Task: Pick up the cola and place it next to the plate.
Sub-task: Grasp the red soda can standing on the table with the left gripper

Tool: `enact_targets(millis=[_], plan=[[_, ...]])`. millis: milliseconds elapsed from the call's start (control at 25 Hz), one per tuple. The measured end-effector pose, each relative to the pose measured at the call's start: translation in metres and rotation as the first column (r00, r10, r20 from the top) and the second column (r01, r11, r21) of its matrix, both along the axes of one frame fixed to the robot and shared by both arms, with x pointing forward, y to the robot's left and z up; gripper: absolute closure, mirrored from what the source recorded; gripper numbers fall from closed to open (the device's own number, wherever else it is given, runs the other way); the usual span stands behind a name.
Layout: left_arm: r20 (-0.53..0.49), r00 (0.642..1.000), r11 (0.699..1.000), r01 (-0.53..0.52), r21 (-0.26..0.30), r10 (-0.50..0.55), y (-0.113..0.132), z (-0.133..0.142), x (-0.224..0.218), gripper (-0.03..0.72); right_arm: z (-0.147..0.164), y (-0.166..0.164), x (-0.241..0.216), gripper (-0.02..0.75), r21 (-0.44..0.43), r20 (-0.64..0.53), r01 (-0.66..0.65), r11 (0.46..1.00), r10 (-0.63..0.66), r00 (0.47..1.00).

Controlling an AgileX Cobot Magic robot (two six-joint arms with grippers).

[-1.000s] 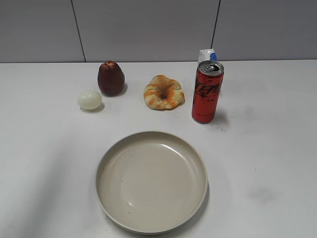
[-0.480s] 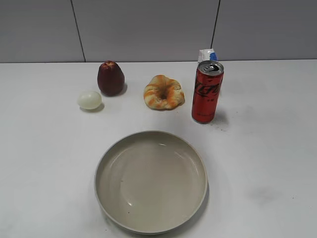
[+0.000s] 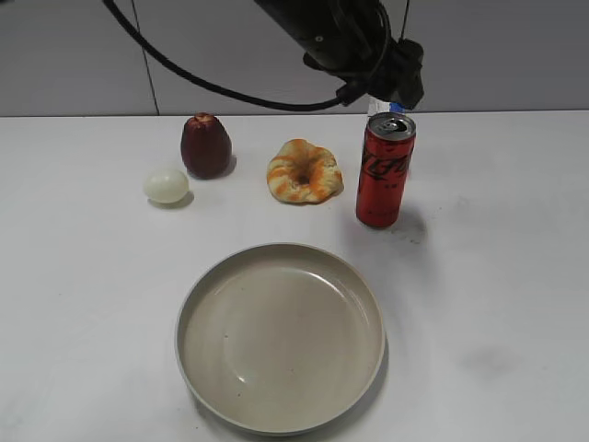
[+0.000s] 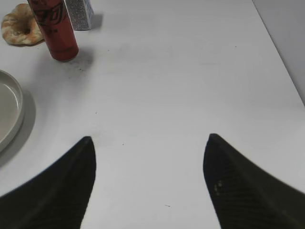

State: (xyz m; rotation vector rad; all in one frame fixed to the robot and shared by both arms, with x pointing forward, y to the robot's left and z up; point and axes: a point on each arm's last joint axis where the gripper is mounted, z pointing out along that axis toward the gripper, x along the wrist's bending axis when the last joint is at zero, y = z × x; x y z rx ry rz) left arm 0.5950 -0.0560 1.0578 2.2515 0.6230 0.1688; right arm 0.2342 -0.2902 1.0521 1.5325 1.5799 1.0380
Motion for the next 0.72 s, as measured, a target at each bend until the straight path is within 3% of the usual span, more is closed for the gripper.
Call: enact_targets(millis=[280, 720], plan=[[-0.026, 0.999, 0.999, -0.031, -0.04, 0.03, -0.01, -0.023, 0.008, 0.017, 0.0, 0.0, 0.0, 0.204, 0.0, 0.0, 0.0, 1.0, 0.0, 1.0], [-0.055, 0.997, 0.998, -0.053, -0.03, 0.051, -0.018, -0.056, 0.017, 0.02, 0.0, 0.0, 0.0, 0.204, 0.0, 0.0, 0.0, 1.0, 0.0, 1.0]])
